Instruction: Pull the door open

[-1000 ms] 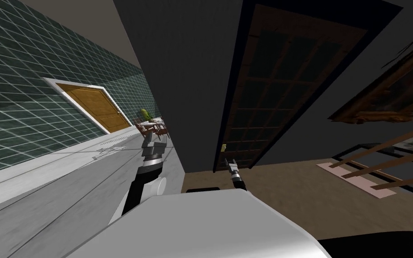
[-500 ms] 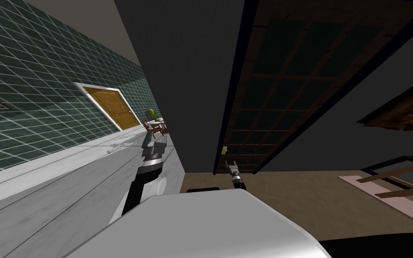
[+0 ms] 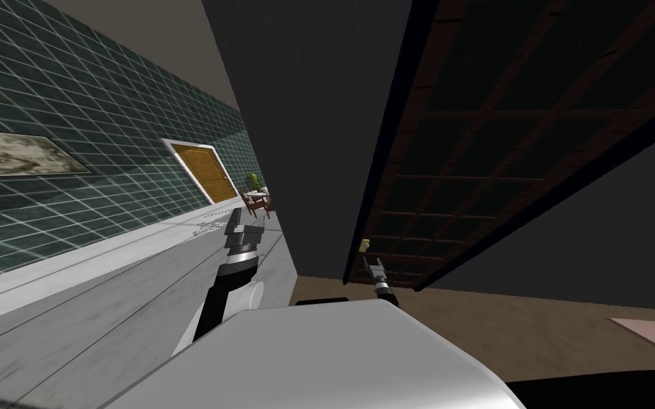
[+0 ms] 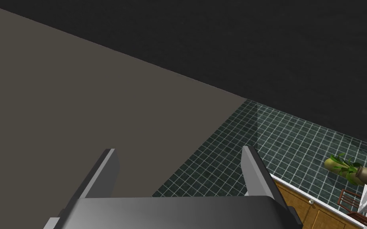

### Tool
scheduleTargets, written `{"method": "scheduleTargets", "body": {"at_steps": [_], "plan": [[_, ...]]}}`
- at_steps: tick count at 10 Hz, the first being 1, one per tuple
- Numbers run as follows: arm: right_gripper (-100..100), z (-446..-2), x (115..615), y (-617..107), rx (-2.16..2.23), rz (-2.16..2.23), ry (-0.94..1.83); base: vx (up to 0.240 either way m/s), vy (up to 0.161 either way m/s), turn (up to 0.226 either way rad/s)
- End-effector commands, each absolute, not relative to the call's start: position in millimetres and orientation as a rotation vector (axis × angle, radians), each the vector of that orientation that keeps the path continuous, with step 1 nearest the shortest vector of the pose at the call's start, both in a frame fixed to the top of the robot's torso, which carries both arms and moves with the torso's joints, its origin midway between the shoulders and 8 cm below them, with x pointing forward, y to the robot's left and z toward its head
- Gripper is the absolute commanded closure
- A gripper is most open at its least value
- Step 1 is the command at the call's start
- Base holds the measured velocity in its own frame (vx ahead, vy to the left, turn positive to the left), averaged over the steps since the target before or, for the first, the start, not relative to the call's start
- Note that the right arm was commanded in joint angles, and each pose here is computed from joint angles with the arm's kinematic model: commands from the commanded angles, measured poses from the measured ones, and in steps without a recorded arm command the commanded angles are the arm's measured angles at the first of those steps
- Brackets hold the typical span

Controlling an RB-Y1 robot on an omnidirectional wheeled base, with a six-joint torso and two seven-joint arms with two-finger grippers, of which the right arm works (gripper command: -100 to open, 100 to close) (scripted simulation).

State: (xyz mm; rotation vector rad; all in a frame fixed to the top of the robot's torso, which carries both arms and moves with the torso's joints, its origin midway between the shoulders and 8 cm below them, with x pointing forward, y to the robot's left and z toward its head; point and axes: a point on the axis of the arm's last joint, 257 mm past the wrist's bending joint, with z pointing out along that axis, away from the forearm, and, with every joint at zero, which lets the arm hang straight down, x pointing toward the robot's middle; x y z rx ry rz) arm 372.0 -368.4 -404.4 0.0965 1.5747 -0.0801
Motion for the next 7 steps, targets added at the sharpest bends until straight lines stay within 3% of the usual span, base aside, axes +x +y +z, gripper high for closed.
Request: {"method": "scheduleTargets", "body": {"at_steps": [1, 4, 7], "plan": [[-100, -403, 362, -399, 0.134, -0.112, 1.570, 0.205, 0.064, 0.307], [-100, -401, 342, -448, 0.192, -0.170, 1.562, 0.172, 0.021, 0.238], [-100, -400, 338, -457, 0.202, -0.181, 1.560, 0.071, 0.014, 0.045]]}}
